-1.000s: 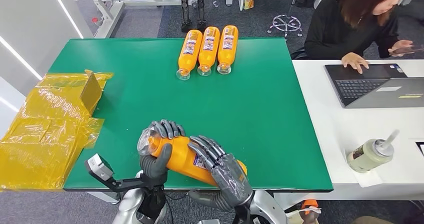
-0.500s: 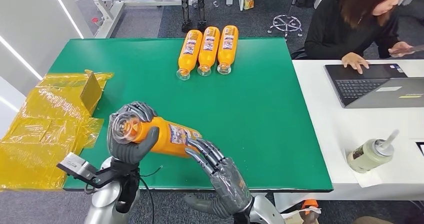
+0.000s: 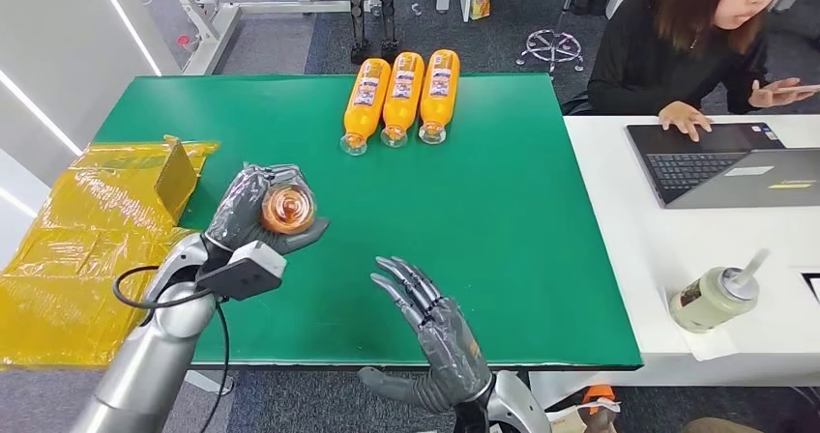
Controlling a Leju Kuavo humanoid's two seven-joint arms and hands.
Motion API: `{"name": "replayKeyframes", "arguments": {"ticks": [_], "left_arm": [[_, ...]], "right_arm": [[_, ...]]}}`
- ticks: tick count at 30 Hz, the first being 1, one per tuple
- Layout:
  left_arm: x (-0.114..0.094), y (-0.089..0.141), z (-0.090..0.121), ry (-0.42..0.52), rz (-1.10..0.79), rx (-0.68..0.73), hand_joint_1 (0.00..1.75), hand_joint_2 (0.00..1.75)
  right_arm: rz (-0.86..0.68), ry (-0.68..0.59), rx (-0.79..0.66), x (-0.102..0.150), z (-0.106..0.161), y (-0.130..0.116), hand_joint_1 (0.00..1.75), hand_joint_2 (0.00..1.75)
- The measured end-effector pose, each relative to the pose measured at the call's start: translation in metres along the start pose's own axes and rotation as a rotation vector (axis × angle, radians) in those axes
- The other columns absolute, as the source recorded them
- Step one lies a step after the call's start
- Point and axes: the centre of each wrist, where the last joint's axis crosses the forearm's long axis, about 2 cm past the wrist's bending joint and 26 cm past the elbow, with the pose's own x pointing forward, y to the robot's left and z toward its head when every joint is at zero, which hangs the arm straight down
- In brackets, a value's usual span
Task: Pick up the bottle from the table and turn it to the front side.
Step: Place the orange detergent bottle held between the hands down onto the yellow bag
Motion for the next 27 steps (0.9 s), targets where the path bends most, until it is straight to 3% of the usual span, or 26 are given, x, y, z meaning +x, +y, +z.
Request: {"name": "replayKeyframes", "arguments": {"ticks": [5,9,22,23,27], "left_arm": [[-0.062,0.037,0.018,0.170,-0.197,-0.183,1.75,1.75],[-0.094,0.052,0.039,0.328,-0.305,-0.266,1.75,1.75],[-0.149,0.055,0.110,0.787,-0.545,-0.457,1.68,1.75],[-0.153,0.053,0.119,0.818,-0.547,-0.466,1.60,1.75],[-0.162,0.042,0.146,0.901,-0.545,-0.491,0.09,1.75]], "right_arm": [[-0.009,0.000,-0.005,-0.007,0.002,0.001,0.00,1.75],[-0.009,0.013,0.001,-0.009,0.002,0.000,0.00,1.75],[-0.031,0.052,0.005,-0.010,0.009,0.003,0.00,1.75],[-0.034,0.053,0.006,-0.009,0.012,0.004,0.00,1.75],[-0.041,0.048,0.010,-0.009,0.016,0.006,0.00,1.75]]}}
